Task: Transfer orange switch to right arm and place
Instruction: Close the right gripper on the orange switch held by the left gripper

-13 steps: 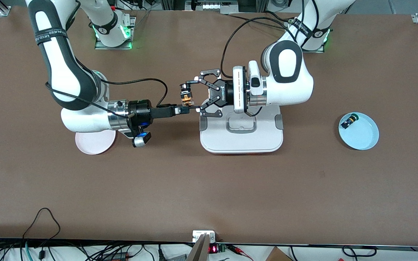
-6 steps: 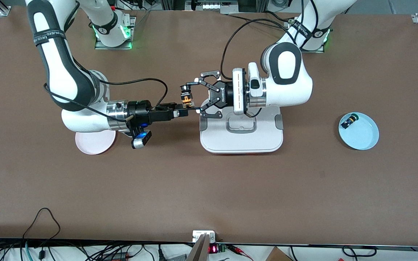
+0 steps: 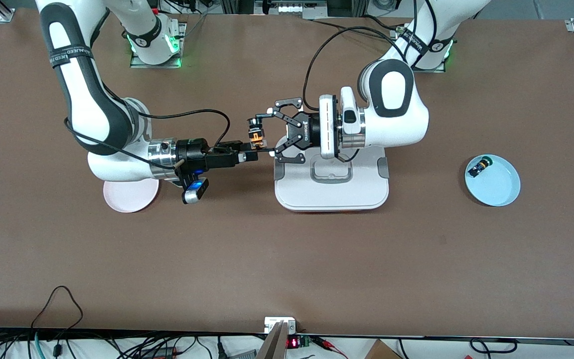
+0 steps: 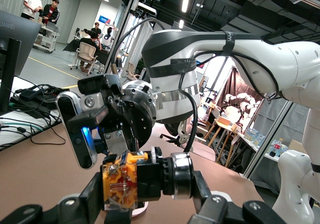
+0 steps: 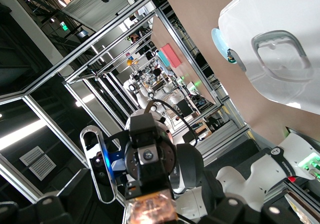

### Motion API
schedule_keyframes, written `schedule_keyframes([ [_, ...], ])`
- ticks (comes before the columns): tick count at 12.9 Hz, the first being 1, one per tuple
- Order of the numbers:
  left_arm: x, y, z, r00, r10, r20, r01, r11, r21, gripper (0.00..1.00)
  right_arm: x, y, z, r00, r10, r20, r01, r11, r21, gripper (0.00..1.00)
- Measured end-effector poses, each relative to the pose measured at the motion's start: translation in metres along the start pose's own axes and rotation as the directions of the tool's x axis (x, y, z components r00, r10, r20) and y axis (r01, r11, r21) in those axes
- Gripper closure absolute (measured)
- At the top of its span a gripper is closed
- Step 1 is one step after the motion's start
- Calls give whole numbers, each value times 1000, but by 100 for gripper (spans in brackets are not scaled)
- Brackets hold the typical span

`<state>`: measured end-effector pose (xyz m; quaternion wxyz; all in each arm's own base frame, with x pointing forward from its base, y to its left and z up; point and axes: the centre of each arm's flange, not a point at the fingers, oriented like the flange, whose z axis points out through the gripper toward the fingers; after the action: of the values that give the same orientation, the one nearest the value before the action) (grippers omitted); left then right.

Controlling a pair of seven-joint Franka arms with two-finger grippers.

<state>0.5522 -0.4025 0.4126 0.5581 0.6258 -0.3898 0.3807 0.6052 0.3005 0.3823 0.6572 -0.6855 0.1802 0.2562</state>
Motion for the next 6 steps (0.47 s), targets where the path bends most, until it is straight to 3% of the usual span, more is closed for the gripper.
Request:
schedule_keyframes([
  [6,0,0,0,1000,0,0,0,1000,0,26,-3,2,-8,999,10,40,-11,1000,12,5],
])
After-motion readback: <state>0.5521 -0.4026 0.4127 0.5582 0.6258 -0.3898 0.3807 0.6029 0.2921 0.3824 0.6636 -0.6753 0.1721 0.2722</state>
